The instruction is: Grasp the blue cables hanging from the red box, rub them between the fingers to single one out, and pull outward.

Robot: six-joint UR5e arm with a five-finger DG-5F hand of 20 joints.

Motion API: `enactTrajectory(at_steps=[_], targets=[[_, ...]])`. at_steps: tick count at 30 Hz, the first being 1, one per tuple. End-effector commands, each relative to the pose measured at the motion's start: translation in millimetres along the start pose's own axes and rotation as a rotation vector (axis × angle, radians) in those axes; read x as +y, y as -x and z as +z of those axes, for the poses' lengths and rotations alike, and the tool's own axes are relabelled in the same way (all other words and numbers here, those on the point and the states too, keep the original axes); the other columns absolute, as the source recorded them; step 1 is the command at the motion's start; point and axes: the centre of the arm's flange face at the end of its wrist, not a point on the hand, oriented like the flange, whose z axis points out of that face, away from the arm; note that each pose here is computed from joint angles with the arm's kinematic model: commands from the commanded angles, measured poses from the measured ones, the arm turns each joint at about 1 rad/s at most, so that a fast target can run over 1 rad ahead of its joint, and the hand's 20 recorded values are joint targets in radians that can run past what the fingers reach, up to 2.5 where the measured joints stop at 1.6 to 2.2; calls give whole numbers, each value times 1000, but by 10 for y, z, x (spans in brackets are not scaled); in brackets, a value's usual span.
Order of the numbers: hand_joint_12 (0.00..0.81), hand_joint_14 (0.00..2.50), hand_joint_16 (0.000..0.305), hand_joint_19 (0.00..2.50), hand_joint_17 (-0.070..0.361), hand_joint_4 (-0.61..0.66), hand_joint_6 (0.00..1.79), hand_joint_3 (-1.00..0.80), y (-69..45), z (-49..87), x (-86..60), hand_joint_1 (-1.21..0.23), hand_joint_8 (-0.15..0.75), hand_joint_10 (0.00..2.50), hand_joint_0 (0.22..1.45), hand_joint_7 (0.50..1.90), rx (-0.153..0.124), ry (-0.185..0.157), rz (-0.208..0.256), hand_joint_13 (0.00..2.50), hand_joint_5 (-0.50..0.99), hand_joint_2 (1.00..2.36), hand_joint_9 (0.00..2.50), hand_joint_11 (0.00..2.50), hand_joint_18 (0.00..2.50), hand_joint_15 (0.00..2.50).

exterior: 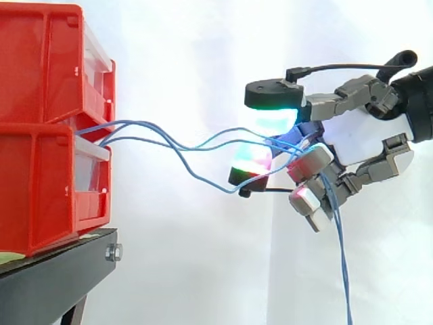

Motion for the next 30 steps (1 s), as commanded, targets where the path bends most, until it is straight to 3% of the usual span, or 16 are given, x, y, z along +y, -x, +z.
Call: enactTrajectory(at_steps=[1,5,7,10,18,25,30], targets=[[377,28,52,681,118,48,903,-317,-9,-1,1,-706,265,21,598,985,1,0,4,1117,-135,1013,1343,1258,889,763],[389,27,55,665,124,60,910,-223,-8,-1,9,-774,284,19,602,991,1,2,15,1129,-134,1016,1346,1273,921,752],[378,27,53,683,120,66,915,-277,-5,-2,37,-769,268,20,601,953,0,7,19,1118,-139,1014,1332,1301,896,769],[381,26,55,687,123,74,906,-492,-2,-4,57,-694,277,19,547,927,0,10,20,1119,-139,1000,1341,1261,892,764],[388,25,56,694,126,75,891,-500,2,-15,54,-591,278,20,532,944,1,2,18,1128,-136,1000,1361,1231,904,767],[380,26,53,698,120,56,901,-301,2,-16,52,-669,275,21,591,996,1,0,18,1126,-132,1013,1367,1264,895,763],[394,25,56,659,125,59,927,-119,5,-22,62,-799,299,19,617,1016,1,2,18,1143,-119,1021,1376,1261,939,757]])
